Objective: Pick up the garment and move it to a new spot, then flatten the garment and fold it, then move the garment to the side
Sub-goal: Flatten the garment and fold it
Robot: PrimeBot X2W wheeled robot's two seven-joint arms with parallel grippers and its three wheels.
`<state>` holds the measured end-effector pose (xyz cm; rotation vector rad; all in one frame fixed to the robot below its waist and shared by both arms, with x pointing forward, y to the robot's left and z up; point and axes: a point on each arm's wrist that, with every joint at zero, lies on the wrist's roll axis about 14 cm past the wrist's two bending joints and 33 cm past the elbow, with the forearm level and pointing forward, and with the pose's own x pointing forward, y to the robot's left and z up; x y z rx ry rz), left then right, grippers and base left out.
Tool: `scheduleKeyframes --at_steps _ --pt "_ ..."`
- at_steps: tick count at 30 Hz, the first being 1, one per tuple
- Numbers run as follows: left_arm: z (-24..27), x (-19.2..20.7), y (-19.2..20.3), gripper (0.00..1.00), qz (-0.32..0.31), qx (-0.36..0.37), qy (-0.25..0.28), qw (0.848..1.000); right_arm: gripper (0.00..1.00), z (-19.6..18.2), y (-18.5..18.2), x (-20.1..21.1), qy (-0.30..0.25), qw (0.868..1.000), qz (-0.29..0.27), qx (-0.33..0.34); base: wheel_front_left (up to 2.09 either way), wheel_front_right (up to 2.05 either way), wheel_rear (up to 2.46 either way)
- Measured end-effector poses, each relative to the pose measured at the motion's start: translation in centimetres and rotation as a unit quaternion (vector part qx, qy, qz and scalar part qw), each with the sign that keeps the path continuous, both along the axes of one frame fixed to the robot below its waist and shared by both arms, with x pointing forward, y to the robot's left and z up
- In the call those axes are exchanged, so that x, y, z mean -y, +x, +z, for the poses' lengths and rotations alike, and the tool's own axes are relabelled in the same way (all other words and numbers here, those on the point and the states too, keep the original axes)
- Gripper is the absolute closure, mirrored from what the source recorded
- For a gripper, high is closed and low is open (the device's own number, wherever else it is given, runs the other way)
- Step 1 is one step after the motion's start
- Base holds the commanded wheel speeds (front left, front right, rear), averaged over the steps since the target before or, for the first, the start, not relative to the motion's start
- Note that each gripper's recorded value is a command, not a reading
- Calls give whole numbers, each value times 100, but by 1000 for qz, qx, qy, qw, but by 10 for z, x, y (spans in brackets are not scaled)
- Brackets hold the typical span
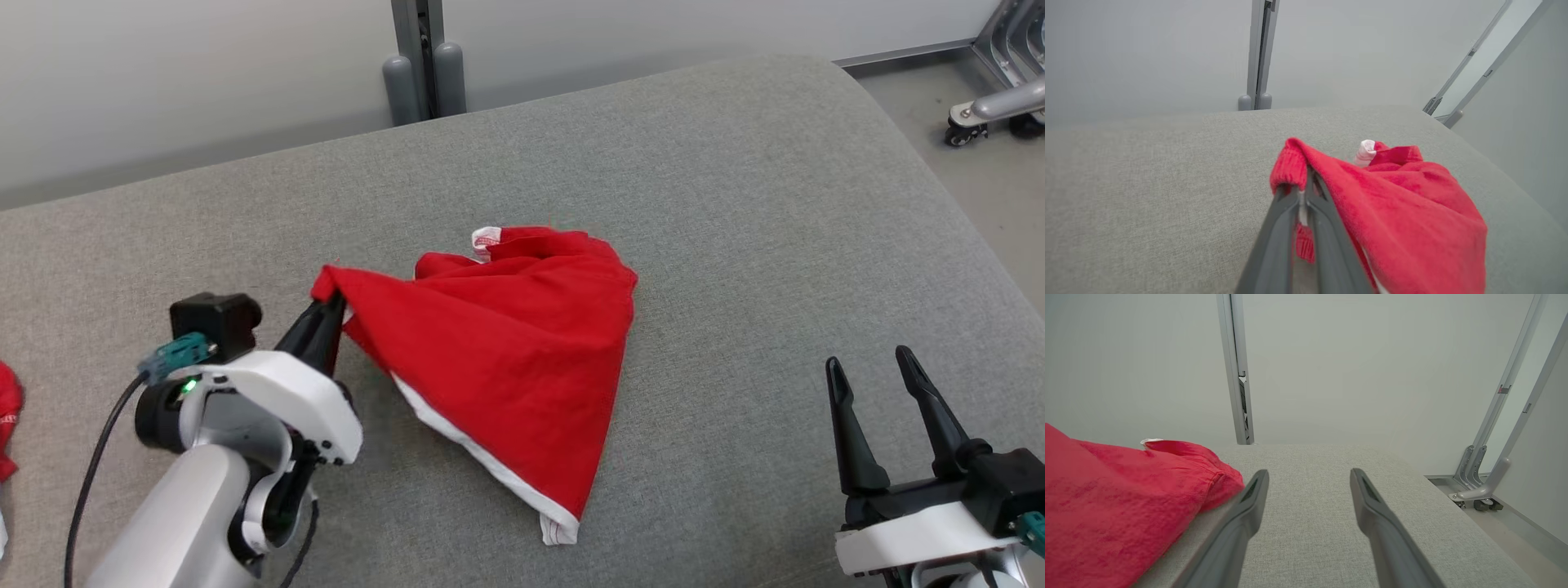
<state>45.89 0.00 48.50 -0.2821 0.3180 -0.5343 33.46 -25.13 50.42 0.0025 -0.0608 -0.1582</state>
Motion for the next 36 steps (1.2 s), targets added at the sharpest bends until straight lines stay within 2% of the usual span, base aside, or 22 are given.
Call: scheduleKeyframes --at_steps 6,12,17,21,22,23,24,30,36 --pt "-58 -54 -8 100 62 -69 38 995 0 -3 2 -1 1 1000 2 -4 0 0 0" --pt "-105 -99 -27 100 101 -127 91 983 0 -6 10 -8 0 1000 17 -8 0 0 0" --pt "-117 -127 -33 100 122 -136 136 974 0 -6 14 -13 -2 1000 28 -8 0 0 0" --pt "-116 -126 -39 100 118 -137 138 974 0 -6 16 -17 -1 999 36 -7 0 0 0" --pt "-114 -124 -39 88 116 -134 134 975 0 -6 17 -19 -1 999 38 -7 0 0 0" --pt "-110 -120 -39 23 115 -129 127 977 0 -6 17 -20 0 999 40 -7 0 0 0" --pt "-107 -117 -39 0 114 -125 119 978 0 -6 17 -21 0 999 43 -7 0 0 0" --pt "-99 -120 -52 0 118 -116 107 980 0 -4 15 -22 1 999 44 -4 0 0 0" --pt "-92 -149 -71 0 152 -115 133 973 0 -6 9 -17 0 999 35 -7 0 0 0"
